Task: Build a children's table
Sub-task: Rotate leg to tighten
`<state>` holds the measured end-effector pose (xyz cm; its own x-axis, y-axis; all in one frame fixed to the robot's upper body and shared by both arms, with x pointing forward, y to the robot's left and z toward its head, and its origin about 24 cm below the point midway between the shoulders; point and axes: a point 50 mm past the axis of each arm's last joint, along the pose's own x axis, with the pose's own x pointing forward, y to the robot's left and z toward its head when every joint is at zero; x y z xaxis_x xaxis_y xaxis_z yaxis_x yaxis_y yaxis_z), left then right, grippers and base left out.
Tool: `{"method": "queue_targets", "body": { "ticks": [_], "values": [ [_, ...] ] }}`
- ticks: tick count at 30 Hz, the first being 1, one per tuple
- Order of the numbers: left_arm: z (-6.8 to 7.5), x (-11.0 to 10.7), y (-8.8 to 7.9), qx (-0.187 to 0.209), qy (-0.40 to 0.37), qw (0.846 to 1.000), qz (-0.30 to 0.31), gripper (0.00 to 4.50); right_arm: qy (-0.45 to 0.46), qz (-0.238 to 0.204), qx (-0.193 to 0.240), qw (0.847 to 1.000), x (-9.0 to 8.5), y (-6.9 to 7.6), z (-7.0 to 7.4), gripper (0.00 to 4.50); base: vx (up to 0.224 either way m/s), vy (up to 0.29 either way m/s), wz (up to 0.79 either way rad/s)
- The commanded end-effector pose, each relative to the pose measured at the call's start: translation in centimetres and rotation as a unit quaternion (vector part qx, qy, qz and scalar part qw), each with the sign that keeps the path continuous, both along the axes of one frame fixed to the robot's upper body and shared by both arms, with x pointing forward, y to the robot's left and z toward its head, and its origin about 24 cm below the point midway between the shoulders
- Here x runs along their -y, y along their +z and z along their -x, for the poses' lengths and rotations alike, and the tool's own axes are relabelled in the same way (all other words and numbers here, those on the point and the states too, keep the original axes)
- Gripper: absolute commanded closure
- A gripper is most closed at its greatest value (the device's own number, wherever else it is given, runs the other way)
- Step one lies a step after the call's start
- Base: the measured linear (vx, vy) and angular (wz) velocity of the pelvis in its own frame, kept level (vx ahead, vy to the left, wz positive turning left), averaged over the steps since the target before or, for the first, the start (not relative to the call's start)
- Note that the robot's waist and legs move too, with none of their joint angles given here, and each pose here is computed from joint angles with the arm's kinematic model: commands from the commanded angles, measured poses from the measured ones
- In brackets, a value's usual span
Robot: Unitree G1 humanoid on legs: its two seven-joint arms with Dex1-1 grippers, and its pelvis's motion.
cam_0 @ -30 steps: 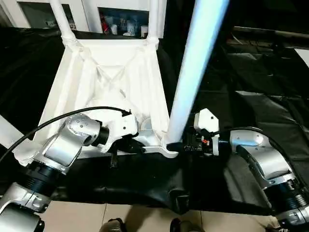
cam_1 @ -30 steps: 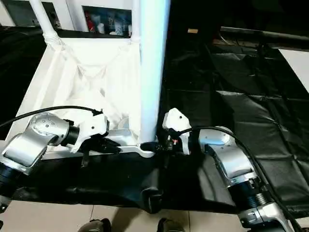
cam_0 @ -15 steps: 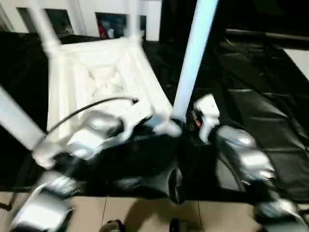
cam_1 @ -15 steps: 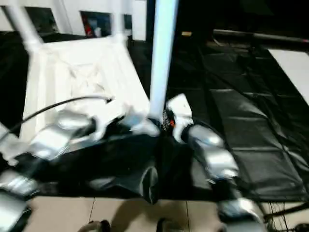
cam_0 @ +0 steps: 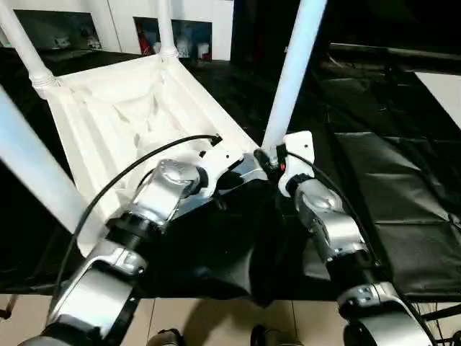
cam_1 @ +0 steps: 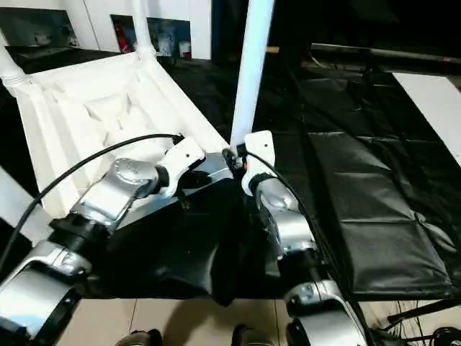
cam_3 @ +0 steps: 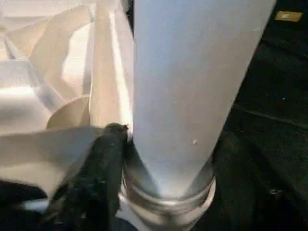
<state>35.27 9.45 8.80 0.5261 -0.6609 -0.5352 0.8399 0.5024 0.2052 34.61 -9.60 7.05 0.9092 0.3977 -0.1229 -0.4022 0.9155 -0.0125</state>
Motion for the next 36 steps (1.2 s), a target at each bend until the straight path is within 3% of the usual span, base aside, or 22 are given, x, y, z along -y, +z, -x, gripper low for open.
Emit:
{"method": "queue_targets", "body": {
  "ticks": [1, 6, 12, 15, 20, 33, 36],
  "values": [
    [0.8, -1.1, -2.2, -0.039, 0.004, 0.998, -0.039, 4.5, 0.036, 0.003, -0.027, 0.999, -0.6, -0.9, 0.6, 1.38, 0.0, 0.0, 0.0],
    [1.7, -2.3, -2.3, -0.046, -0.034, 0.998, -0.041, 4.5, 0.115, 0.0, -0.03, 0.993, 1.7, 0.5, 1.1, 0.94, 0.0, 0.0, 0.0],
    [3.6, -3.6, -2.3, -0.075, -0.113, 0.99, -0.046, 4.5, 0.275, 0.085, -0.043, 0.957, 4.5, 1.0, 3.5, 0.94, 0.0, 0.0, 0.0],
    [5.0, -4.2, -2.0, -0.101, -0.171, 0.979, -0.047, 4.5, 0.326, 0.104, -0.043, 0.939, 5.1, 1.3, 4.5, 0.94, 0.0, 0.0, 0.0],
    [5.9, -4.5, -1.6, -0.116, -0.204, 0.971, -0.047, 4.5, 0.36, 0.097, -0.038, 0.927, 4.6, 1.9, 5.0, 0.94, 0.0, 0.0, 0.0],
    [6.1, -4.6, -1.5, -0.117, -0.209, 0.97, -0.049, 4.5, 0.397, 0.098, -0.041, 0.912, 3.6, 1.4, 5.1, 0.94, 0.0, 0.0, 0.0],
    [6.1, -4.7, -1.5, -0.117, -0.208, 0.97, -0.05, 4.5, 0.396, 0.093, -0.045, 0.912, 3.5, 1.3, 5.0, 1.29, 0.0, 0.0, 0.0]
  ]
}}
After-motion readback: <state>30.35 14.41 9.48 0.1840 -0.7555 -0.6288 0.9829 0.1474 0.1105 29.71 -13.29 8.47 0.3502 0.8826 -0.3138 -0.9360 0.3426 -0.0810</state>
